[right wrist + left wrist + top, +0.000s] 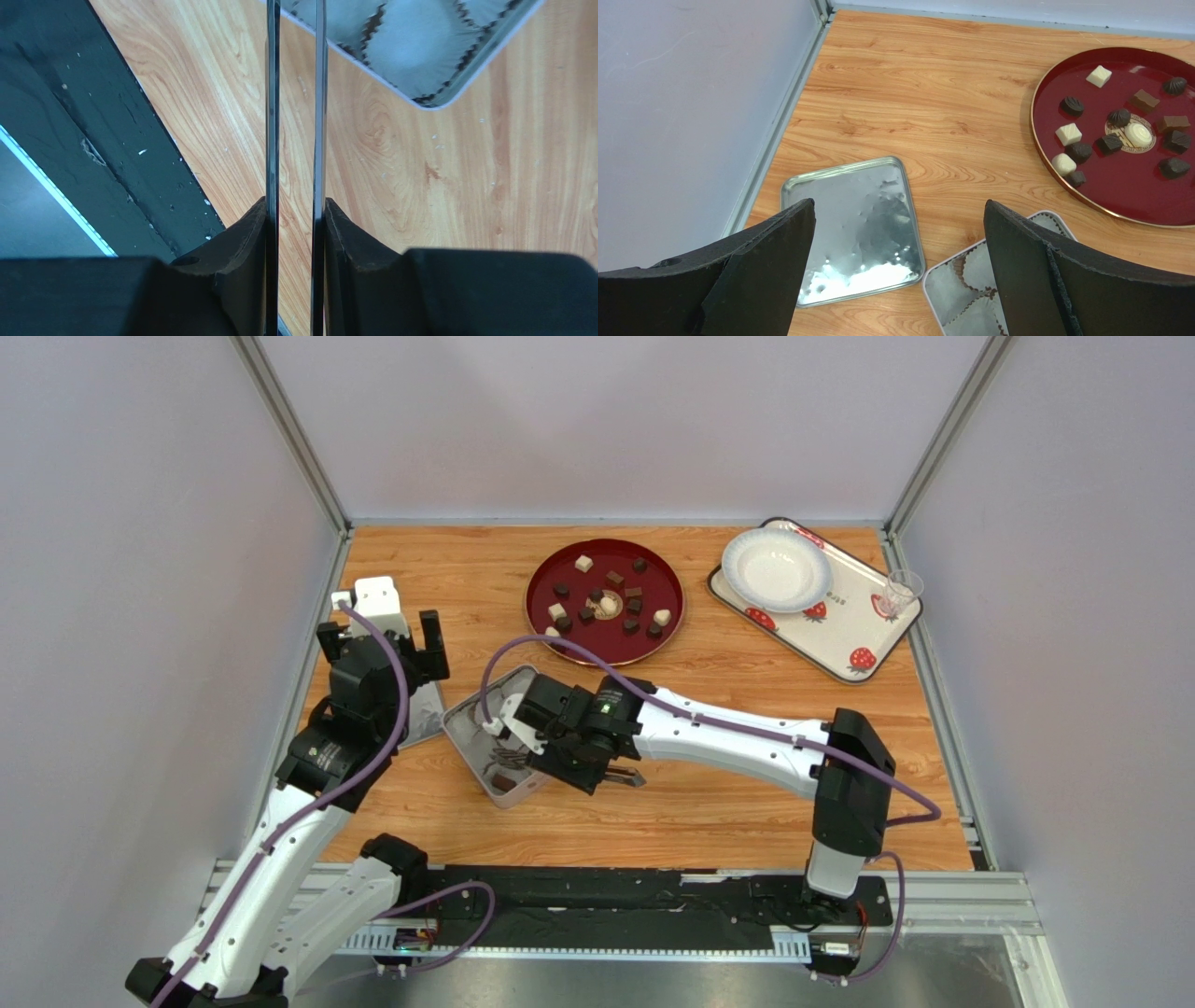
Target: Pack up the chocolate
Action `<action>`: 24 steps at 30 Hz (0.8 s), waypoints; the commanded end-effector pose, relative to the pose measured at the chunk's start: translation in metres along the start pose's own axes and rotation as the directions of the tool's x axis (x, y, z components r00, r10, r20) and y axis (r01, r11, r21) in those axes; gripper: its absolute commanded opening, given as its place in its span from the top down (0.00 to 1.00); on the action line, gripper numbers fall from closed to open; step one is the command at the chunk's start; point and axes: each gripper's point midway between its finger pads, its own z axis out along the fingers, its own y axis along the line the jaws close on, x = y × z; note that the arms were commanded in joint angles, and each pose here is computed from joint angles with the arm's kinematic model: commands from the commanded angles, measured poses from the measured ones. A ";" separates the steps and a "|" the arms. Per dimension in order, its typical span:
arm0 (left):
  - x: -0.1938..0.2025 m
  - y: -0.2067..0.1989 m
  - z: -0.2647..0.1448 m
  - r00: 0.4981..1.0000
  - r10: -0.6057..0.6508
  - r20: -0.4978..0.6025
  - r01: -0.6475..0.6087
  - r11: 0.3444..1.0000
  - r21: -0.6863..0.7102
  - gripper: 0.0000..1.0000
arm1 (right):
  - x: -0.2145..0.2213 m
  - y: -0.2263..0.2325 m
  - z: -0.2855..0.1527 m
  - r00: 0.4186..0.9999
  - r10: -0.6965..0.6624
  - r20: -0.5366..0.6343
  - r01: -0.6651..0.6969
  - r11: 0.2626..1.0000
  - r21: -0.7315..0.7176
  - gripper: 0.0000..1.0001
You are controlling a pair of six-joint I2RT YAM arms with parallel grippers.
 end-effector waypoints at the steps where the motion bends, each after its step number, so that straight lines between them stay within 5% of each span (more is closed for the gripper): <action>1: -0.012 0.006 -0.003 0.999 -0.020 0.044 0.021 1.000 -0.021 0.02 | -0.042 -0.025 -0.048 0.976 0.068 0.206 -0.078 0.996 0.040 0.69; 10: -0.017 0.009 -0.008 0.997 -0.041 0.069 0.043 0.999 -0.015 0.02 | -0.028 -0.116 -0.071 0.928 0.262 0.263 -0.319 0.925 0.206 0.70; 17: -0.021 0.010 -0.012 0.995 -0.054 0.084 0.055 0.998 -0.006 0.02 | -0.002 -0.199 -0.070 0.817 0.494 0.297 -0.572 0.758 0.312 0.70; 24: -0.024 0.013 -0.017 0.992 -0.069 0.103 0.070 0.998 -0.001 0.02 | 0.020 -0.244 -0.048 0.769 0.578 0.274 -0.639 0.679 0.361 0.69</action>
